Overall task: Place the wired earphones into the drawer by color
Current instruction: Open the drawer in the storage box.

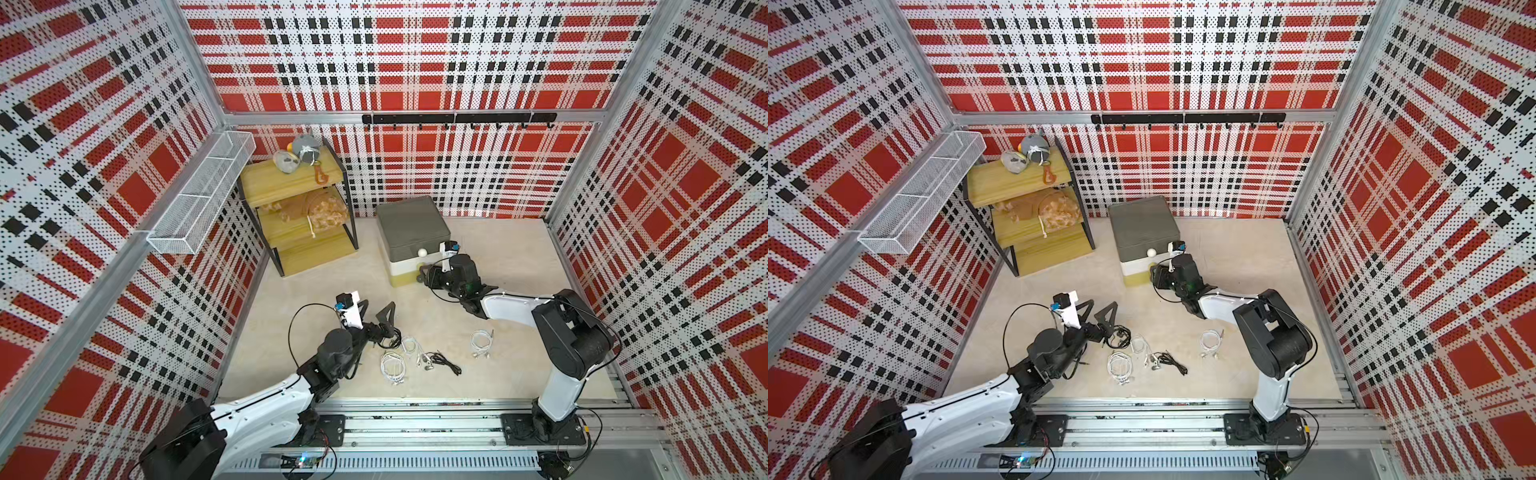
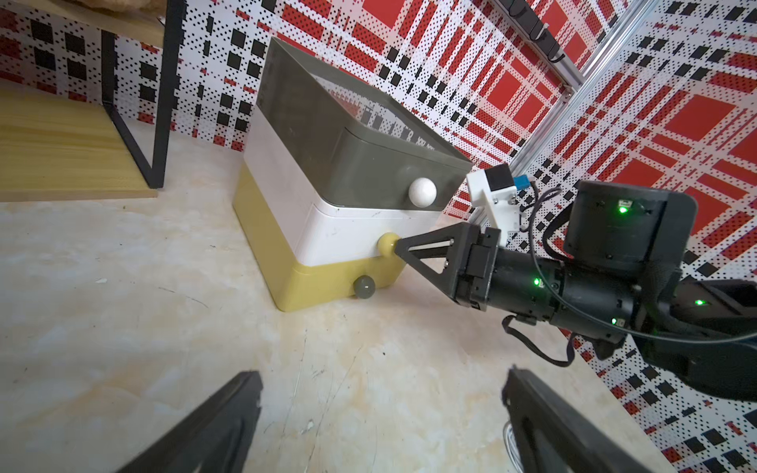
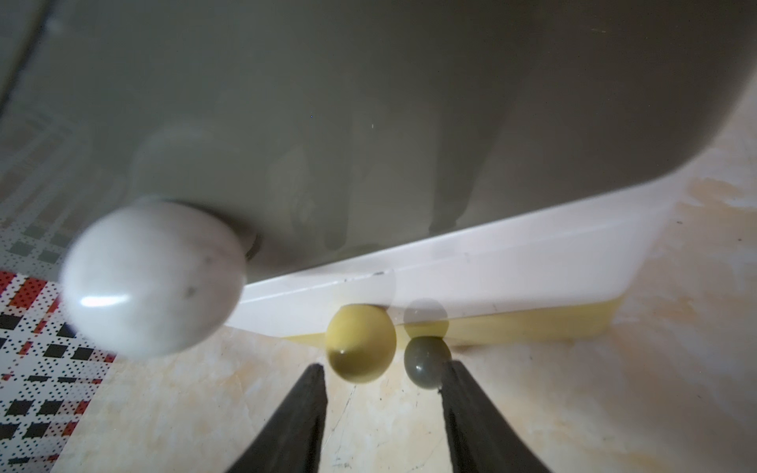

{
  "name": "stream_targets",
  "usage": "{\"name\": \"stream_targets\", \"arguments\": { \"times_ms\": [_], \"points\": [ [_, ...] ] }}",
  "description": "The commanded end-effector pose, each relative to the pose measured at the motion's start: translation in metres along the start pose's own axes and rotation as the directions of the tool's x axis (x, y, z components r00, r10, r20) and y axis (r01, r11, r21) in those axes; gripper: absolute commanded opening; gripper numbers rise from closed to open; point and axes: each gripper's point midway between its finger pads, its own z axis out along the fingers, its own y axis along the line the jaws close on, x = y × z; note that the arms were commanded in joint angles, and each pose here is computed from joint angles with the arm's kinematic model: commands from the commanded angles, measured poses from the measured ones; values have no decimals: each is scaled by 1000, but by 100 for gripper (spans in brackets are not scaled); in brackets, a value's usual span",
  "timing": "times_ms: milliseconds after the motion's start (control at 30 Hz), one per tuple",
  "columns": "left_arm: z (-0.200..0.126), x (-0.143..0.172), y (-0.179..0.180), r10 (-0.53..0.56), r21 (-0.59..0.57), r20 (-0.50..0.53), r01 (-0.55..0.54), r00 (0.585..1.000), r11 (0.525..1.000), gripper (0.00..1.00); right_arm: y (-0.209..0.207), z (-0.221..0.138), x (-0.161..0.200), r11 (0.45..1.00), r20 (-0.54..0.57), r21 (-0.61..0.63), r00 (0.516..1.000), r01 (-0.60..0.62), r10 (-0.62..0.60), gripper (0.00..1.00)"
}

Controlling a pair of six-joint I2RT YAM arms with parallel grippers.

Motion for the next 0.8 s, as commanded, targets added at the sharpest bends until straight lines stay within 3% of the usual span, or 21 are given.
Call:
{"name": "stream_targets", "arguments": {
  "times_ms": [0, 767],
  "points": [
    [-2, 1, 1, 15, -3, 5, -15, 1000, 1000, 99, 3, 7, -15, 1000, 53, -9, 998, -21, 22, 51],
    [-2, 0, 2, 18, -7, 7, -18, 1000, 1000, 99, 0, 24, -8, 999, 35, -14, 998, -45, 46, 44]
  ]
}}
